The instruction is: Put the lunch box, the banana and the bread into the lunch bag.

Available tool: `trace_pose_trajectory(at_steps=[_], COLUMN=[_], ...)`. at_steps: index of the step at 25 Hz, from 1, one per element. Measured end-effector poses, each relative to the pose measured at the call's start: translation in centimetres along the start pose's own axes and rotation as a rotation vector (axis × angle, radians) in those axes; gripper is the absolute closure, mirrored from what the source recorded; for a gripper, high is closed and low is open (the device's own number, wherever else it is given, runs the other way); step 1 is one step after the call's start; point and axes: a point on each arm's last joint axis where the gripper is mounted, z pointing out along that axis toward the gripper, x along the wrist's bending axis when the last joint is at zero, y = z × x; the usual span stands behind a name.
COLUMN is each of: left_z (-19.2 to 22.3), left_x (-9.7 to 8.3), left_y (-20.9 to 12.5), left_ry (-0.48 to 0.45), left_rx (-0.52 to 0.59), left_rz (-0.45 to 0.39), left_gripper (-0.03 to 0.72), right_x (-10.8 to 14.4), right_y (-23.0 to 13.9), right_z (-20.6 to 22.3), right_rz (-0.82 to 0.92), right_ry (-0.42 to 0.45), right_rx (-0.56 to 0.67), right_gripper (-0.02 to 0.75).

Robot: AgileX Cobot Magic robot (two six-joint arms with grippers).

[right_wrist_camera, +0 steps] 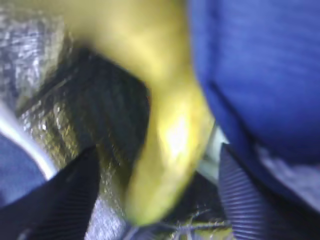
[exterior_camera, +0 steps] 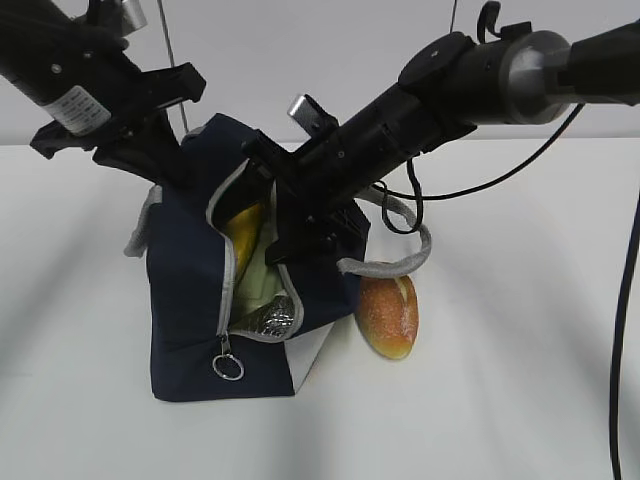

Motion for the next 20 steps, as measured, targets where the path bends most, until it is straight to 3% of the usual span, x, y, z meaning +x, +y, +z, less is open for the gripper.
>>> trace_pose_trajectory(at_steps=[7,14,20], left_z=[0.0,0.0,0.0], left_x=[0.0,0.0,0.0], left_y=[0.0,0.0,0.0], left_ry=[-0.001,-0.001,-0.001], left_rx=[0.001,0.004,0.004], left_rz=[0.0,0.0,0.0], left_gripper=[0.691,0.691,0.691], right_x=[0.3,3.6,6.7], right_y=[-0.7,-2.4,-4.2], right_z=[-1.0,-5.5,-9.9], right_rz=[-0.102,-0.301,-0.404], right_ry=[0.005,-0.108,-0.21], right_rx=[0.084,0.065,-0.039], right_gripper=[0.152,0.153,0.153])
